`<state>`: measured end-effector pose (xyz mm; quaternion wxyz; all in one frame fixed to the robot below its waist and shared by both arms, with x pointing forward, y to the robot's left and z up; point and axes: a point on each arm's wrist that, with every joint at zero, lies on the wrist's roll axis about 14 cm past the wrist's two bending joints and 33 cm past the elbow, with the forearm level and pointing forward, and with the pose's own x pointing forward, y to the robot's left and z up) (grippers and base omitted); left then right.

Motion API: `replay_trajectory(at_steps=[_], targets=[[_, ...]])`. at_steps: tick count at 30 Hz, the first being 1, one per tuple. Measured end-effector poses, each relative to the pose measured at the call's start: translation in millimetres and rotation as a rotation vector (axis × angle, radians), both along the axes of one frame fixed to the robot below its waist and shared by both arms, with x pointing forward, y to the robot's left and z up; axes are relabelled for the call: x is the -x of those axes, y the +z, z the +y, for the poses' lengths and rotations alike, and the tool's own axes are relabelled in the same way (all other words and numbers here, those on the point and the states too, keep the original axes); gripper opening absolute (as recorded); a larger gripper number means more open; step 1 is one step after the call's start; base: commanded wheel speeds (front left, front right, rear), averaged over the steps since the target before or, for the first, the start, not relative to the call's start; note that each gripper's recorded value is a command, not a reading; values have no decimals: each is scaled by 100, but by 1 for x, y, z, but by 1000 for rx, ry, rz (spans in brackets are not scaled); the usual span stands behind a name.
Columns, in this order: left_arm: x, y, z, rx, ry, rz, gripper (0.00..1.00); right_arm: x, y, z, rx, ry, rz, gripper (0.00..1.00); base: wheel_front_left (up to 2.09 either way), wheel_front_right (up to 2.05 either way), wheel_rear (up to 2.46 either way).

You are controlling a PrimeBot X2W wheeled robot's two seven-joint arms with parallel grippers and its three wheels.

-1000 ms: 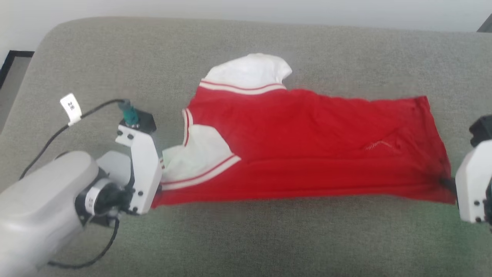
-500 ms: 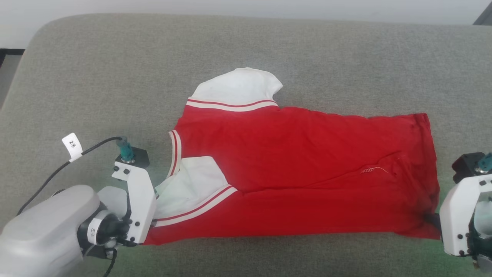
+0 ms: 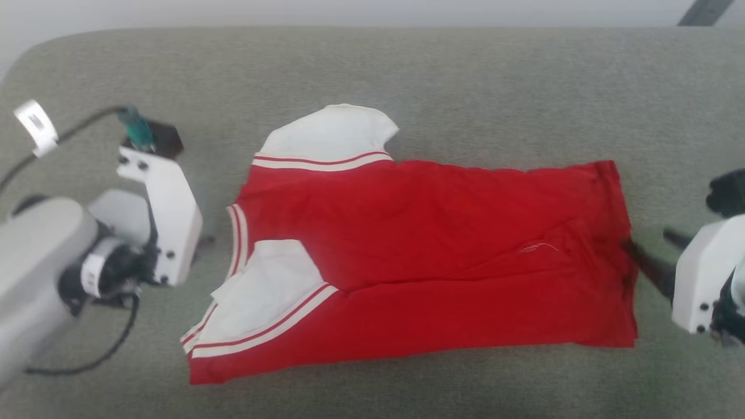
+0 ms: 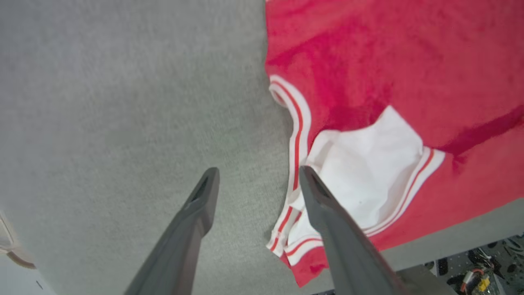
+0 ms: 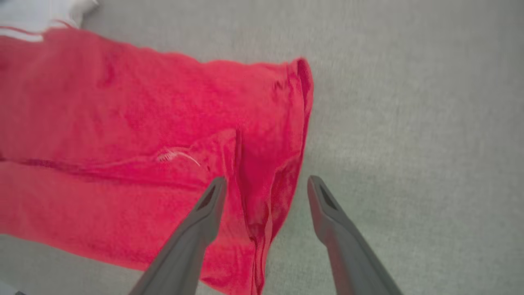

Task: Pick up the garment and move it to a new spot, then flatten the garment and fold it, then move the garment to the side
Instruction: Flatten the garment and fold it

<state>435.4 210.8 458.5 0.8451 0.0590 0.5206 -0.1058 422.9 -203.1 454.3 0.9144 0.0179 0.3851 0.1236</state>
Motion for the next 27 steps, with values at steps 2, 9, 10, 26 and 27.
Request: replay_trajectory(at_steps=[2,9,10,26,27], targets=[[-16,11,-6,0,-18,-49,100,-10,17,-2,-7,-13,-103,100,0,0,0],[-72,26,-33,10,-103,-173,100,-37,75,-14,13,-65,-469,100,0,0,0],[-81,27,-39,14,-117,-187,100,-40,83,-17,14,-78,-526,100,0,0,0],[-160,-35,-100,40,-224,-123,100,-49,76,-56,74,-232,-749,100,0,0,0],[-160,-41,-101,34,-223,-105,100,-49,73,-56,73,-234,-744,100,0,0,0]])
